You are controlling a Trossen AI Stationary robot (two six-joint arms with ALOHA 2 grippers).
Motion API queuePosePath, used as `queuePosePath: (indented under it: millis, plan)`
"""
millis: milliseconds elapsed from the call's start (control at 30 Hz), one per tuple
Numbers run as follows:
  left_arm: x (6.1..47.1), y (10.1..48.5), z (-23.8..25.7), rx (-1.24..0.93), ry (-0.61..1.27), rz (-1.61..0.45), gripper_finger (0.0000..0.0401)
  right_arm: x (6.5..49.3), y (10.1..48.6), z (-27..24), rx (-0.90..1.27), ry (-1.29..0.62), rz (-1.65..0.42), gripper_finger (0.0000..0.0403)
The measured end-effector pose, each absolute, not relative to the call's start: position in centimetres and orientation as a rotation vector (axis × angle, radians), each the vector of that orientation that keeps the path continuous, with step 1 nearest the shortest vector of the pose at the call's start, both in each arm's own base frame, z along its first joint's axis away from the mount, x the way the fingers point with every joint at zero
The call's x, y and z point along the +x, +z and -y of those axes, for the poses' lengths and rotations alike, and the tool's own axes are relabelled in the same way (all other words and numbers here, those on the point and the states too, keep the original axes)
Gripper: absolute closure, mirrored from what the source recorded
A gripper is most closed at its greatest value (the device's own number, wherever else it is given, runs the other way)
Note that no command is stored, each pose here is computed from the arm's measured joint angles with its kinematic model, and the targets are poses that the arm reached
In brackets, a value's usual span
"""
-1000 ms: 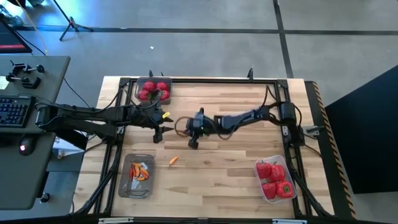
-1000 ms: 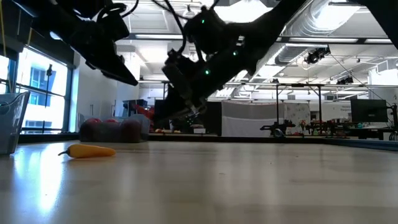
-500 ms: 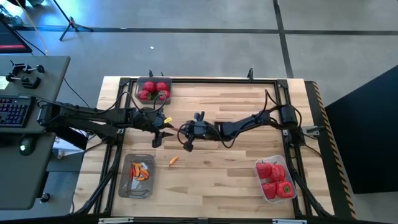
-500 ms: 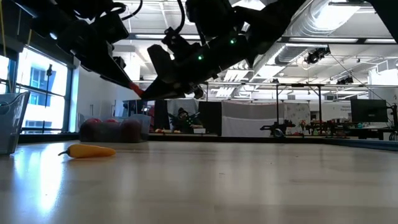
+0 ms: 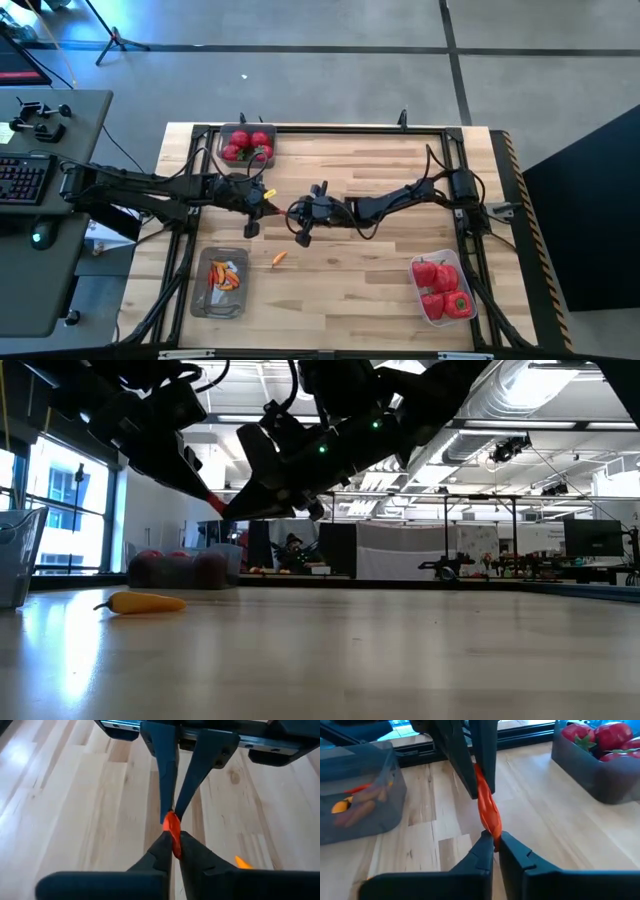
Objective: Sort produce into baskets
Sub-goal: Put the orange chili pepper into the bottom black bin
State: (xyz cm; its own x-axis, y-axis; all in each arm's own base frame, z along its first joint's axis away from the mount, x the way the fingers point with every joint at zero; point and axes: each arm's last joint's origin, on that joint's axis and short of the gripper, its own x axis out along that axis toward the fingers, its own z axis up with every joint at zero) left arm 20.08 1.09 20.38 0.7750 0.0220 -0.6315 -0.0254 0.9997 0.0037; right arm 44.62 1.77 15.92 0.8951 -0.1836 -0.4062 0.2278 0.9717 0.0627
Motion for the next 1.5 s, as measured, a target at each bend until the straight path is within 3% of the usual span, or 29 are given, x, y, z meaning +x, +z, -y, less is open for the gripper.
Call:
queuePosePath:
  millis: [133, 400, 533, 800, 1267, 1500]
  plan:
    - [19.8, 20.9, -0.9, -0.024, -0.018, -0.734, 0.0394, 44.6, 15.8, -1.8, 0.125, -0.211, -0.426, 0.0351]
    - [18.1, 24.7, 0.4, -0.082, -0.175, -0.838, 0.04, 44.3, 15.4, -2.3, 0.158, -0.223, -0.469, 0.0209]
    - [16.9, 25.4, 2.2, -0.181, -0.31, -0.904, 0.04, 44.1, 15.1, -2.9, 0.139, -0.208, -0.501, 0.017]
    - [13.7, 24.6, 6.4, -0.269, -0.409, -1.19, 0.0401, 43.9, 15.0, -4.8, 0.101, -0.161, -0.513, 0.0167]
    - [11.8, 19.0, 8.1, -0.291, -0.398, -1.315, 0.0398, 43.9, 15.0, -5.2, 0.092, -0.109, -0.52, 0.0166]
    - [11.9, 19.0, 8.3, -0.328, -0.43, -1.316, 0.0341, 44.1, 15.0, -4.1, 0.073, 0.083, -0.539, 0.0166]
